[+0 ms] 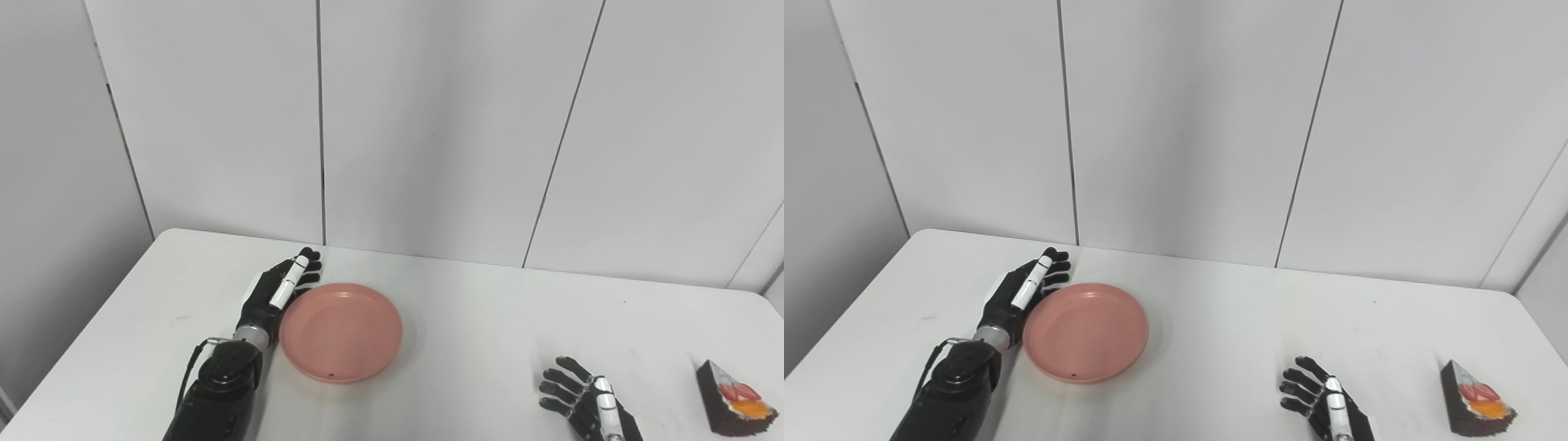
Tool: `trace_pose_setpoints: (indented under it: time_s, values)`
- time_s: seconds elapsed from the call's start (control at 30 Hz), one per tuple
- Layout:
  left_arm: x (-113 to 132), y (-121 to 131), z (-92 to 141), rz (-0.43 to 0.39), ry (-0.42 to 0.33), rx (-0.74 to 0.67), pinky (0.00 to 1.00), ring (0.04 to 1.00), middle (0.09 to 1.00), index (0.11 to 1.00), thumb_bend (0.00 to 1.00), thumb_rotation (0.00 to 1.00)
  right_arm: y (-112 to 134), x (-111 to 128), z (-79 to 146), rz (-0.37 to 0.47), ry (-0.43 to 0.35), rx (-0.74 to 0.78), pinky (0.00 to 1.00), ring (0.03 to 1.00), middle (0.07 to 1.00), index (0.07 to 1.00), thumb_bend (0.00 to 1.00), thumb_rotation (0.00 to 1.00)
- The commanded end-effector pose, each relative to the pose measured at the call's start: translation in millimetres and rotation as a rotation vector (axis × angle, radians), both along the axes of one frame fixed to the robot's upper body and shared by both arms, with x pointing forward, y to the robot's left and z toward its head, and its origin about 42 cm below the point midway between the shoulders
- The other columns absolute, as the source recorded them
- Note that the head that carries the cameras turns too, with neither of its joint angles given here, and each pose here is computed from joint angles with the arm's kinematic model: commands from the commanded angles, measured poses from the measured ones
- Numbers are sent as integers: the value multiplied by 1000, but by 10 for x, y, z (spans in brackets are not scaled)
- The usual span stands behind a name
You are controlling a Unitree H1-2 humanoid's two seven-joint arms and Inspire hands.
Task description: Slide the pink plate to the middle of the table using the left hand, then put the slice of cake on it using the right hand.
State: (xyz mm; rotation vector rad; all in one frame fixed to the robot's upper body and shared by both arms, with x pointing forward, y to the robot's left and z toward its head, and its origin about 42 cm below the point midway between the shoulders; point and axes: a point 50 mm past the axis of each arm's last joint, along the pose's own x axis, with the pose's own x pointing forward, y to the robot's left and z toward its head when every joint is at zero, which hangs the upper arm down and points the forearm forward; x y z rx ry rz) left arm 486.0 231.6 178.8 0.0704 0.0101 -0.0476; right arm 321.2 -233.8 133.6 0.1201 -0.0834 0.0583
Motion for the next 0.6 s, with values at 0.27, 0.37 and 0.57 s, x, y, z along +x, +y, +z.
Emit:
trace_pose_setpoints:
  time_s: [0.27, 0.37, 0.57]
  values:
    - [-109, -840, -153, -132, -3, -135, 765, 817, 809, 819, 671, 818, 129, -53, 13, 4, 53, -2, 652, 694, 715, 727, 709, 918]
    - [-159, -944, -188, -130, -16, -145, 785, 827, 833, 871, 668, 842, 152, -51, 21, 3, 56, -6, 652, 693, 715, 725, 703, 918]
    - [-208, -1068, -248, -140, -8, -167, 778, 816, 843, 918, 652, 832, 208, -49, 44, 6, 54, -9, 653, 693, 716, 718, 680, 925]
